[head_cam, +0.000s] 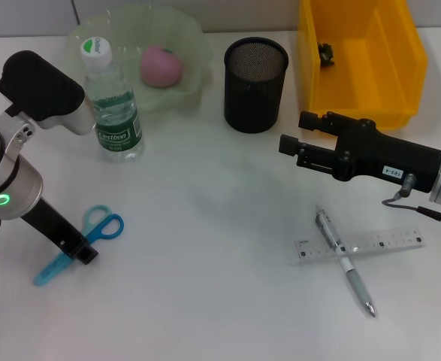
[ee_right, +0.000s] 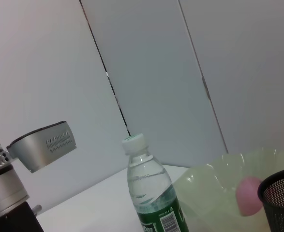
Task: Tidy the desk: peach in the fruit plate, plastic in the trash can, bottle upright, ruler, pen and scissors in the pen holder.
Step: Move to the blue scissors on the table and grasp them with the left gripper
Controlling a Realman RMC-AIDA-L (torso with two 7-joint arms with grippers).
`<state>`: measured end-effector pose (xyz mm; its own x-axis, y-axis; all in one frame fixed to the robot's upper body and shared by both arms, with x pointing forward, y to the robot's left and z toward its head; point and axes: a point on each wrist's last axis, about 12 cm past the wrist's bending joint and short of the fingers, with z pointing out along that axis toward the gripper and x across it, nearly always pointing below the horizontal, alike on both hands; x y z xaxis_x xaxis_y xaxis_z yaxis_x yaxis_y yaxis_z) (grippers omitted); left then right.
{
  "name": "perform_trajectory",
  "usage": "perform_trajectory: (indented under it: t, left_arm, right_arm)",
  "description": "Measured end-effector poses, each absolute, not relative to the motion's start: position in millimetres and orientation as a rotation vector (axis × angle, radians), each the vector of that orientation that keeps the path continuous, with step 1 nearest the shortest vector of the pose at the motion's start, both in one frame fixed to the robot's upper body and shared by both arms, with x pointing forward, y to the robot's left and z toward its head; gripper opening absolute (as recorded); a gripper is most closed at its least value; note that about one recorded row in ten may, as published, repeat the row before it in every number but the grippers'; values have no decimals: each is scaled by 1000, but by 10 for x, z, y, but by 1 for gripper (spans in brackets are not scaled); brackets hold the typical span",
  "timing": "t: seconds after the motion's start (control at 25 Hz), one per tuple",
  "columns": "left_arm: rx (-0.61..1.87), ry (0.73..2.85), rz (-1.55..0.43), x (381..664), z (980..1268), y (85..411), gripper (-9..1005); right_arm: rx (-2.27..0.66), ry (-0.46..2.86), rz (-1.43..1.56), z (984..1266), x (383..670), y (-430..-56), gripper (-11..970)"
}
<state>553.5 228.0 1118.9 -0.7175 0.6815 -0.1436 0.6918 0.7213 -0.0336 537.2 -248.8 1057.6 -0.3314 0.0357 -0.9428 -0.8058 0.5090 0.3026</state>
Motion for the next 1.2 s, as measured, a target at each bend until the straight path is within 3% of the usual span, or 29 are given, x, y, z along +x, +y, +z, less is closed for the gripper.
perform_trajectory:
  t: [0.4,0.6,1.2]
  left_arm:
    - [1156,2790,-90,5527,11188,2237,451]
    - [1160,2784,-83,5527,11198,2220,356]
    - [1160,2758,-68,5527,11256,2210,211]
  right_arm:
    - [-656,1695,995,10574,5372,-2489,720]
    - [-652,1697,995,10572,5370,-2491,720]
    - [-643,1688,994,10585,5380,-2493,720]
